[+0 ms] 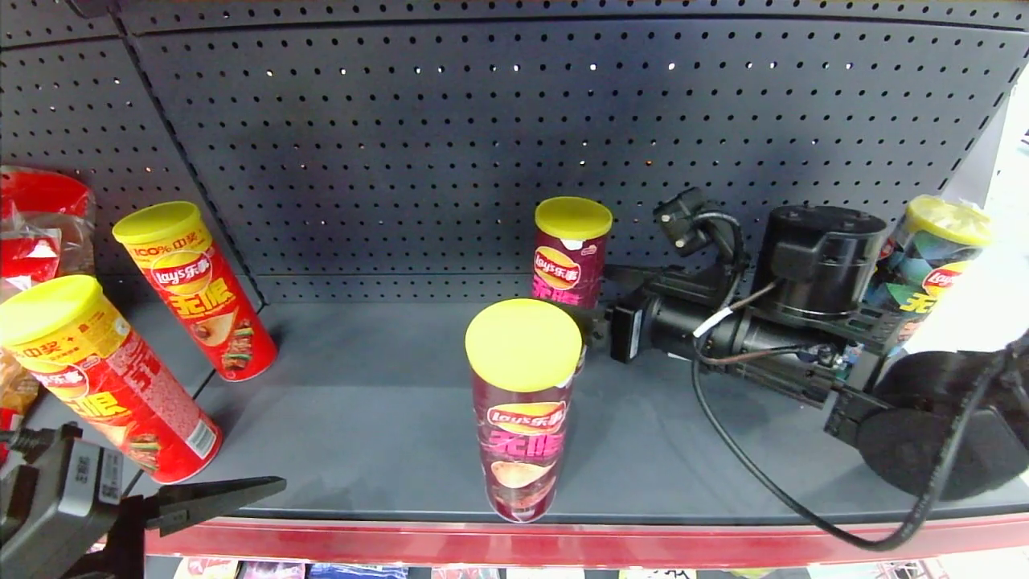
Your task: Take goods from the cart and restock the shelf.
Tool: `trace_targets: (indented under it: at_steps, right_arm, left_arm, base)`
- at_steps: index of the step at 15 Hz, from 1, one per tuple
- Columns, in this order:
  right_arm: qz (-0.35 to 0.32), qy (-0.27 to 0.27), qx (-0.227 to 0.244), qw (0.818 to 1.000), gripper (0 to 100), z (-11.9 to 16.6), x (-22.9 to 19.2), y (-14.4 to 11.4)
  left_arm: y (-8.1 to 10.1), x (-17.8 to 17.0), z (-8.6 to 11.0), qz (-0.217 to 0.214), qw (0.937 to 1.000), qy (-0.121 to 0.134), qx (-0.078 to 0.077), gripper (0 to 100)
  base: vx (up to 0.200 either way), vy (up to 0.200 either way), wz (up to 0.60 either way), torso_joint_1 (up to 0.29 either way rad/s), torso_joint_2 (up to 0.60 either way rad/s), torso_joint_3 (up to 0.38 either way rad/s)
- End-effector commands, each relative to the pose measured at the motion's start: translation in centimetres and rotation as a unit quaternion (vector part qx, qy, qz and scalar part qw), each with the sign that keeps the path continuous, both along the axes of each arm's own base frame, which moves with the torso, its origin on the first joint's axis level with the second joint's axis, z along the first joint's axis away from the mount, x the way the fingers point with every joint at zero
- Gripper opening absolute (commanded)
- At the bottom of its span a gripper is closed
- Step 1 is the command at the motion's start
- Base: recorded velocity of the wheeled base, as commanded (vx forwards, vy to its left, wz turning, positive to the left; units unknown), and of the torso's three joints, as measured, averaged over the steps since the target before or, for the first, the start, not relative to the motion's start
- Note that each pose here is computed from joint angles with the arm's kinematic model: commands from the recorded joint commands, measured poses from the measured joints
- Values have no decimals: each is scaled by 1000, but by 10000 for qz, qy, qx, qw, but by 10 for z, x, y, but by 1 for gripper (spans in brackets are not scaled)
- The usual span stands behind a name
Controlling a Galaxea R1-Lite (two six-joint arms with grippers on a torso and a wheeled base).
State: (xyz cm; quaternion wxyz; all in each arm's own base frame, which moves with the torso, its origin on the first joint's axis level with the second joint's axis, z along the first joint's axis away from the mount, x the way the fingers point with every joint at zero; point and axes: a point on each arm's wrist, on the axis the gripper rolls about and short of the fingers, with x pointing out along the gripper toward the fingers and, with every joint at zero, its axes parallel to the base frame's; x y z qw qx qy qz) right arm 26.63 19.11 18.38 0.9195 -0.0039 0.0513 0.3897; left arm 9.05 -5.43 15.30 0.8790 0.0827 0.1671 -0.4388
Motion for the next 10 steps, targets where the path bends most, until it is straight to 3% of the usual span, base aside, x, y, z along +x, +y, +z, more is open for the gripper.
trace_targets:
  at_steps: [1,10]
  right_arm:
    - [-146,-62,29,9999,100,9,-26,-20]
    - [-213,-48,-102,9997,100,-7,-132,-89]
  left_arm:
    - [-1,2,-3,-3,9999,98,45,100]
    - [-18,37,-13,144,9967,661,451,100]
  base:
    - [0,0,0,0,0,0]
    - [0,0,0,0,0,0]
